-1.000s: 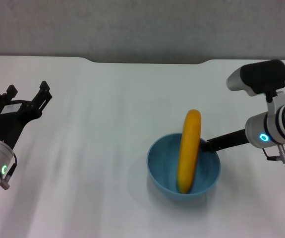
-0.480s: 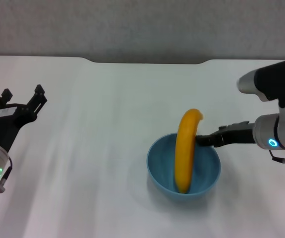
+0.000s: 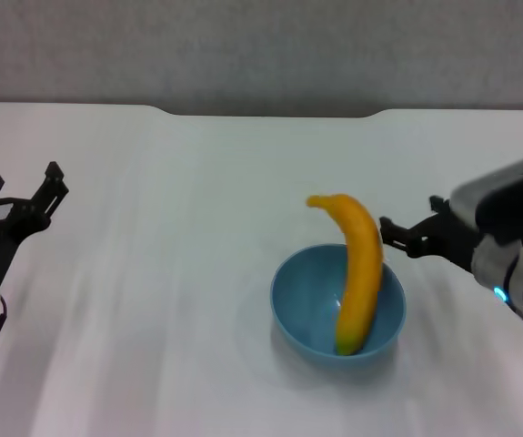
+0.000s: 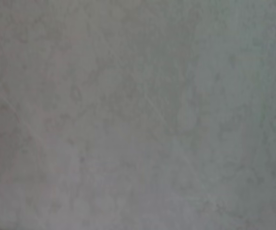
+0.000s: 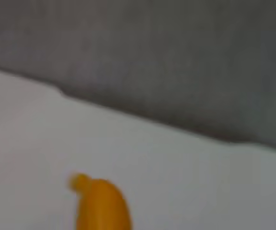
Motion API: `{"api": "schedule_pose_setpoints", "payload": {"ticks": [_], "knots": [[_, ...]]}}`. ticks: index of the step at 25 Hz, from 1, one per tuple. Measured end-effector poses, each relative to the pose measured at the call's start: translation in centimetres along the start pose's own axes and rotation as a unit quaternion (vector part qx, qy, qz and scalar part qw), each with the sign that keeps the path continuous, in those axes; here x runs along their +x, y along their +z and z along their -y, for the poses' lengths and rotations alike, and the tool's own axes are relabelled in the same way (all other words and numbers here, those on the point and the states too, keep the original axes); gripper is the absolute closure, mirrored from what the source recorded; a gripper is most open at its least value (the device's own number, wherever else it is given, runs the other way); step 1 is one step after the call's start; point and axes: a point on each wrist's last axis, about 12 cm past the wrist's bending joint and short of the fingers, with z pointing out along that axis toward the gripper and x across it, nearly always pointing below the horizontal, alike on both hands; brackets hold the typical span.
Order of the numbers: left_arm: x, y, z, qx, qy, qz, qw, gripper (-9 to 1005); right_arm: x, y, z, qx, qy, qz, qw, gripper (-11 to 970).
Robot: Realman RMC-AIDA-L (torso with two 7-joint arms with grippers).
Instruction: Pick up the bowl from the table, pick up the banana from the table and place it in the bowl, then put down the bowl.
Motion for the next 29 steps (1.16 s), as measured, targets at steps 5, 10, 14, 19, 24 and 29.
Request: {"api": "schedule_pose_setpoints", "payload": {"ticks": [5,10,14,19,24,29], "knots": [[0.1,-0.1,-0.1,0.0,0.004,0.002,1.0,103,3.0,-0.6,-0.6,0.046,-0.029,0.079,0.995,97],[0.3,-0.1,-0.2,0.0,0.008,-0.002,1.0,103,4.5,-1.5,-1.3,0.059,-0.024,0.133,0.989,103],[0.5,-0.2,-0.3,0.002,0.001,-0.004,1.0,103,5.0,-2.1,-1.8,0.056,-0.037,0.158,0.985,105],[0.7,-0.3,-0.5,0.0,-0.001,-0.01,1.0,103,5.7,-2.5,-1.9,0.056,-0.026,0.168,0.984,106],[0.9,-0.3,-0.8,-0.002,-0.004,-0.017,1.0,103,6.3,-2.7,-1.7,0.06,-0.028,0.162,0.985,108],[1.2,-0.5,-1.2,-0.007,0.0,-0.024,1.0,103,6.4,-2.9,-1.5,0.068,-0.02,0.168,0.983,108]]}}
